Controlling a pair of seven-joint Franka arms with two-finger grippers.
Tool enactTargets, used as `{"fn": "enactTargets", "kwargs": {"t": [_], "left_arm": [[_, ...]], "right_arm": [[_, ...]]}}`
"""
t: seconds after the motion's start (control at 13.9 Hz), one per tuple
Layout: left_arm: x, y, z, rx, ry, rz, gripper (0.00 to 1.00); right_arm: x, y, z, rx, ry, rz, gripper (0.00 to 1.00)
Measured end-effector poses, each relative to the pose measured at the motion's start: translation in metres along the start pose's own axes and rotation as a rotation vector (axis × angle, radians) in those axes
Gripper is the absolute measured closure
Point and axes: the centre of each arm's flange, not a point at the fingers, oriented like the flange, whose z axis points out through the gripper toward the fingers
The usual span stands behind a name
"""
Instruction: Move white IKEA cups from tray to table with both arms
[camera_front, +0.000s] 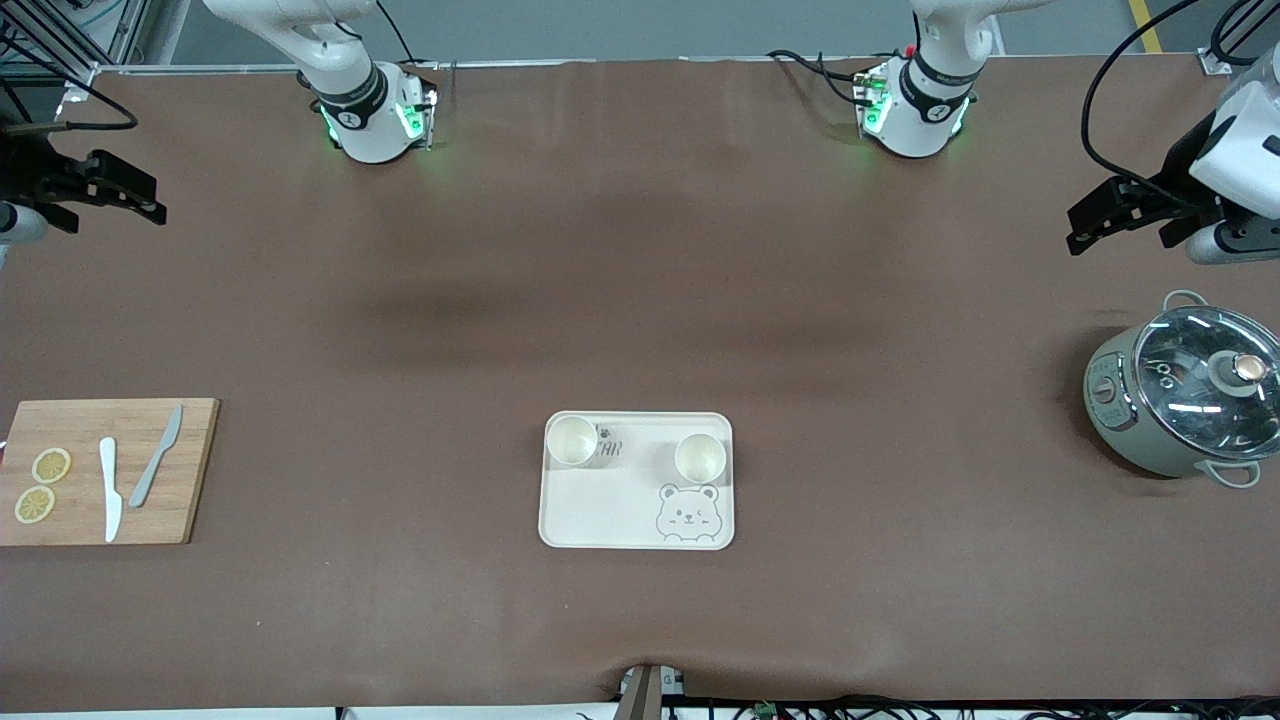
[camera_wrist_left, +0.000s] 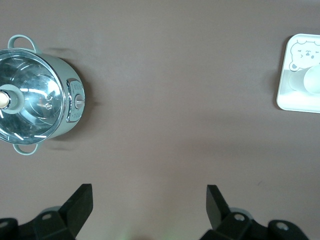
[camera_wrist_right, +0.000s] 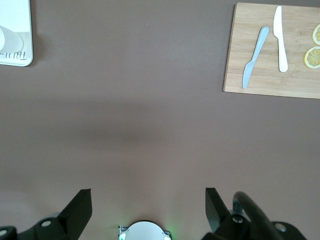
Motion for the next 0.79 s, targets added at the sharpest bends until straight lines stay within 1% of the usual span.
{"fn": "enactTargets", "kwargs": {"t": [0.36,0.79], "left_arm": [[0.0,0.0,0.0,0.0,0.001,0.0,0.0],[0.0,0.0,-0.003,-0.001,0.007,0.0,0.0]], "right_arm": [[0.0,0.0,-0.001,0.0,0.001,0.001,0.0],[-0.001,0.0,-0.012,-0.003,0.026,0.012,0.0]]}}
